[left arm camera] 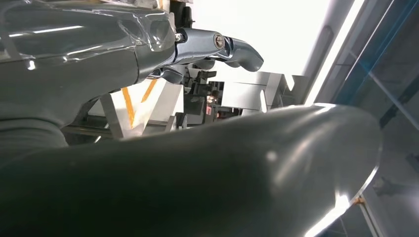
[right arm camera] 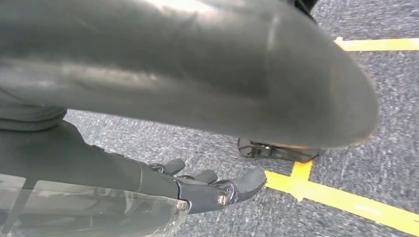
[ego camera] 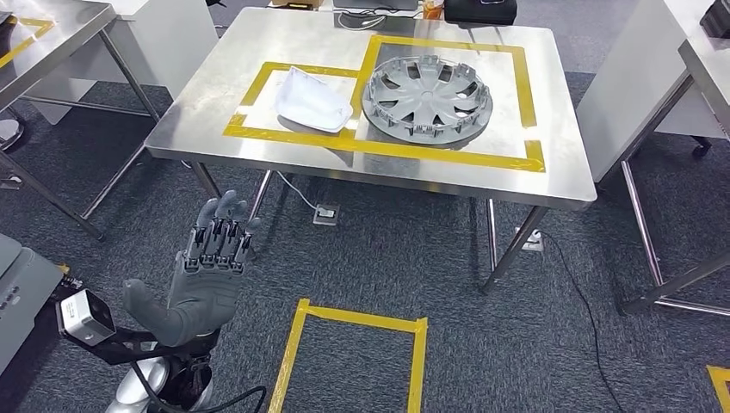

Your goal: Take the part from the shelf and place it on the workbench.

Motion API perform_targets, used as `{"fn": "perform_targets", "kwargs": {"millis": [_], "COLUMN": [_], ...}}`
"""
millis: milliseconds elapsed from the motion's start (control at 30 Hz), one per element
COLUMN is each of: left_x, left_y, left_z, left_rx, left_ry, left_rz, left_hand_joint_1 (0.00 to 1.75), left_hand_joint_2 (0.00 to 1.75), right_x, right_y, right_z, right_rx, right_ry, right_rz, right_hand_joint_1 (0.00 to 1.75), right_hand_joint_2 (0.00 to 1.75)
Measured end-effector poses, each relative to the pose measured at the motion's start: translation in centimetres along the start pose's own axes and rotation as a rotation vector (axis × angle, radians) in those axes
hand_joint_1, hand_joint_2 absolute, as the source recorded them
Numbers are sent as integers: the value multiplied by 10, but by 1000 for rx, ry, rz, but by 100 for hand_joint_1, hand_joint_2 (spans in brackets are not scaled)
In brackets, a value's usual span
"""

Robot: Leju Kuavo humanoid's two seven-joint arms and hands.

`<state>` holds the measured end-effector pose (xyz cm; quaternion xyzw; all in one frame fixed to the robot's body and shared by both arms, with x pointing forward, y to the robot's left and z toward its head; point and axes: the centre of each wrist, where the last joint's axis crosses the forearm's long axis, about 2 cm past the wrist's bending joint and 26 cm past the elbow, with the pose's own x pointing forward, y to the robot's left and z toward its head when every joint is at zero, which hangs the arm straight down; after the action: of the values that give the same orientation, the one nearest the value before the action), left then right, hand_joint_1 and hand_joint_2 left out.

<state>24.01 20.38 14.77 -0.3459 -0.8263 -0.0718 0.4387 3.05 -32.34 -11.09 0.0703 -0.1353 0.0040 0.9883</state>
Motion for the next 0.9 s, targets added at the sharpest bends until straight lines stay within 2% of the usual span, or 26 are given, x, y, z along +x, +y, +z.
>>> {"fn": "perform_targets", "kwargs": {"millis": [900], "left_x": [1], "left_y": [-1], "left_z": [-1], "left_rx": [-11], "left_ry": [-4], "left_rz": [4], "left_hand_joint_1": [0], "left_hand_joint_2": [0], "right_x": [-4], "right_y": [4], "right_z": [0], "right_rx": [-9], "right_ry": [-7], "right_rz": [-21], "right_hand_joint_1": [0], "right_hand_joint_2": [0]}}
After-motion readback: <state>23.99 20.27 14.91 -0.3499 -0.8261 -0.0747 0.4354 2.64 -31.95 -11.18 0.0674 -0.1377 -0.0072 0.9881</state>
